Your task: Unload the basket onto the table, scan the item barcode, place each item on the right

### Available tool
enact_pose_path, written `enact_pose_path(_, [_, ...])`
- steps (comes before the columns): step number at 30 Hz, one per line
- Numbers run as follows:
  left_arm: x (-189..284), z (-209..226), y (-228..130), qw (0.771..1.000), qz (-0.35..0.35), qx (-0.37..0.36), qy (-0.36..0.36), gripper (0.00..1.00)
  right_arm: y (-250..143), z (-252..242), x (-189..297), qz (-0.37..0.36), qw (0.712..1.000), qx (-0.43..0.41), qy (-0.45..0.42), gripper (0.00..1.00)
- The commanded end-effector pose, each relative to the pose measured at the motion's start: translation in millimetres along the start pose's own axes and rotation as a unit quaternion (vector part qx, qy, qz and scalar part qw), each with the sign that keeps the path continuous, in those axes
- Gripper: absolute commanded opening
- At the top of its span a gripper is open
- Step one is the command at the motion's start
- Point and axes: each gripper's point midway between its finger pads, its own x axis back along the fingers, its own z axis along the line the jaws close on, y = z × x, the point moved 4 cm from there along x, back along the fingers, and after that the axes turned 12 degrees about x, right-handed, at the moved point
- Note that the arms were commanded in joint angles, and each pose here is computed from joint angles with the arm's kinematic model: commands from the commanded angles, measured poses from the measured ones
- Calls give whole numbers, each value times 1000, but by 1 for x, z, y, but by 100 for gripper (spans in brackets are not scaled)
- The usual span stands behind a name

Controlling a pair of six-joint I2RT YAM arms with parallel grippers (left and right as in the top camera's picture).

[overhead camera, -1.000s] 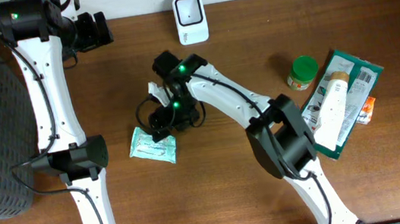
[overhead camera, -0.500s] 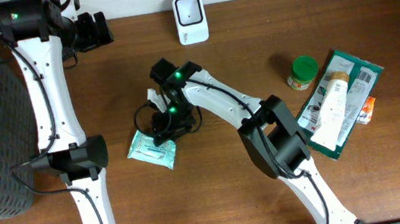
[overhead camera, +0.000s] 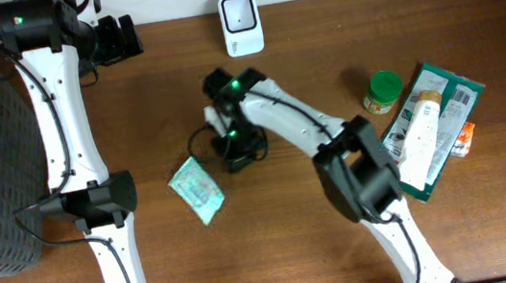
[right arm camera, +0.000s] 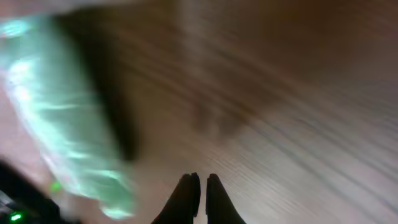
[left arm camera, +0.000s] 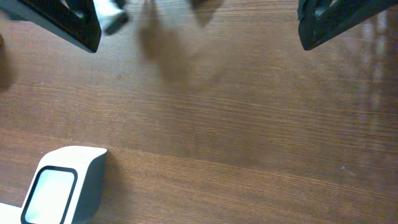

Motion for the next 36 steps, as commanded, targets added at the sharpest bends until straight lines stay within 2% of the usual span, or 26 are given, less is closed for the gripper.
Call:
enact_pose_path(1, [7,0,2,1000,-11,-5,0,99,-10,-12,61,-36,996,4,-77,4])
enact_pose_path(4, [7,0,2,1000,-11,-5,0,99,-12,-6,62,-35,998,9,-55,7])
enact_pose_path(5, [7,0,2,1000,-11,-5,0,99,-7,11,60,-45,998,40,-11,15])
enact_pose_path(6, [7,0,2,1000,-11,-5,0,99,0,28,56,-60,996,67,19,32])
enact_pose_path(7, [7,0,2,1000,-11,-5,0,99,6,40,52,-70,993,85,30,41])
enact_pose_path(8, [7,0,2,1000,-11,-5,0,99,10,52,48,-79,991,101,36,43])
enact_pose_path(12, [7,0,2,1000,-11,-5,0,99,21,110,26,-101,978,177,50,43])
enact_pose_path(15, [7,0,2,1000,-11,-5,0,99,21,122,5,-91,981,164,56,38])
enact_pose_path(19, [7,0,2,1000,-11,-5,0,99,15,110,-28,-61,986,132,79,38])
enact_pose_path(29, [7,0,2,1000,-11,-5,0,99,5,79,-37,-34,993,81,75,40])
enact_pose_path(32, [7,0,2,1000,-11,-5,0,99,0,46,-35,-20,999,51,0,39])
enact_pose_path(36, [7,0,2,1000,-11,-5,0,99,-4,22,-30,-10,998,33,-51,40])
